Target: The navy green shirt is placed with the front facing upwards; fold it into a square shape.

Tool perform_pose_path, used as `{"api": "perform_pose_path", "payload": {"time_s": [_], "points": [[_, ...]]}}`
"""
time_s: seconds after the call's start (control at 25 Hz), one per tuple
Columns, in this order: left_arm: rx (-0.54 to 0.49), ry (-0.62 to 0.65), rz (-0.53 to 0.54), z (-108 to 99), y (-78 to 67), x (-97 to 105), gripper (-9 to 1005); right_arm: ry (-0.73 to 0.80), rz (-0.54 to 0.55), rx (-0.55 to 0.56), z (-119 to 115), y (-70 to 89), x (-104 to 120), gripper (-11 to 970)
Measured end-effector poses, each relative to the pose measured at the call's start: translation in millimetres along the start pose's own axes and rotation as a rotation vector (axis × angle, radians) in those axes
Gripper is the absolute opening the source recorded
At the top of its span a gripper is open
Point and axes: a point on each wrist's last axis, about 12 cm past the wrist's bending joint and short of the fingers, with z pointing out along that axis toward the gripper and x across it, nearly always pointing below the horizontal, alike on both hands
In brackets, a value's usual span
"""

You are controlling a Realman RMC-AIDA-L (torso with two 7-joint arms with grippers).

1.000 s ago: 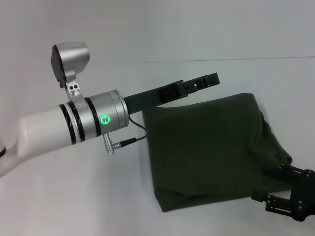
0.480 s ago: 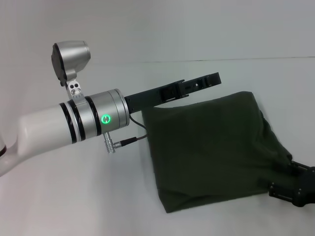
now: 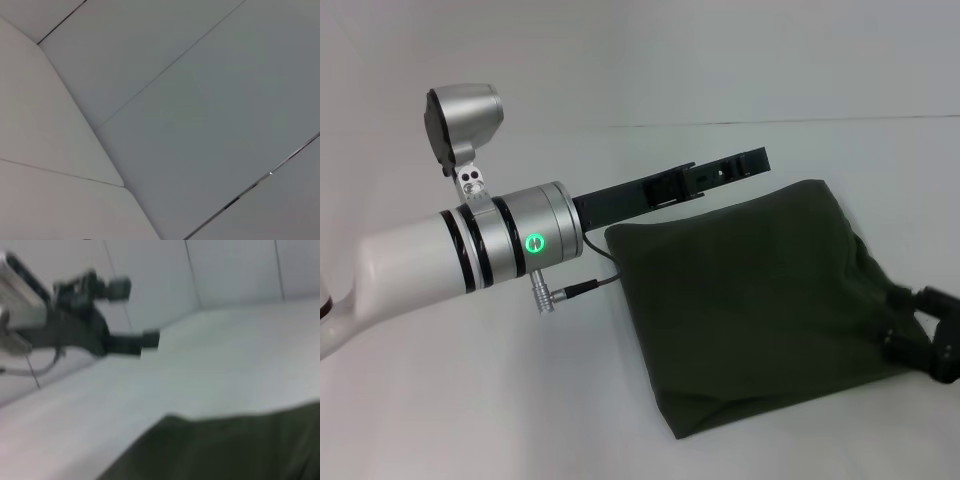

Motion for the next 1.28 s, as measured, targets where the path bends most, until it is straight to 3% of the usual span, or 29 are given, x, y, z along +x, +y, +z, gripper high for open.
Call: {"api": "perform_pose_path", "payload": {"time_s": [0.16,0.32,0.6,1.04,1.28], "points": [[0.002,-0.005,0.009,-1,0.1,-1,940,-0.055,-0.007,0.031,2,-6.2,-11,793],[0.003,-0.005,0.018,-1,0.1,-1,939,-0.029,-0.003,0.027,25,-11.1,-19,793],[0.006,-0.014,0.017,-4,0.6,-2,939,0.051,0.002,-0.029,59,-4.3,-15,793],[0.002,-0.029,0.024,-7,2.5,-2,939,0.1,0.039,0.101,54,-18.5,-6,793],[0.001,-0.029,0.024,-7,2.6,-2,939,0.083,0.032,0.146,57,-25.8,-12,793]]}}
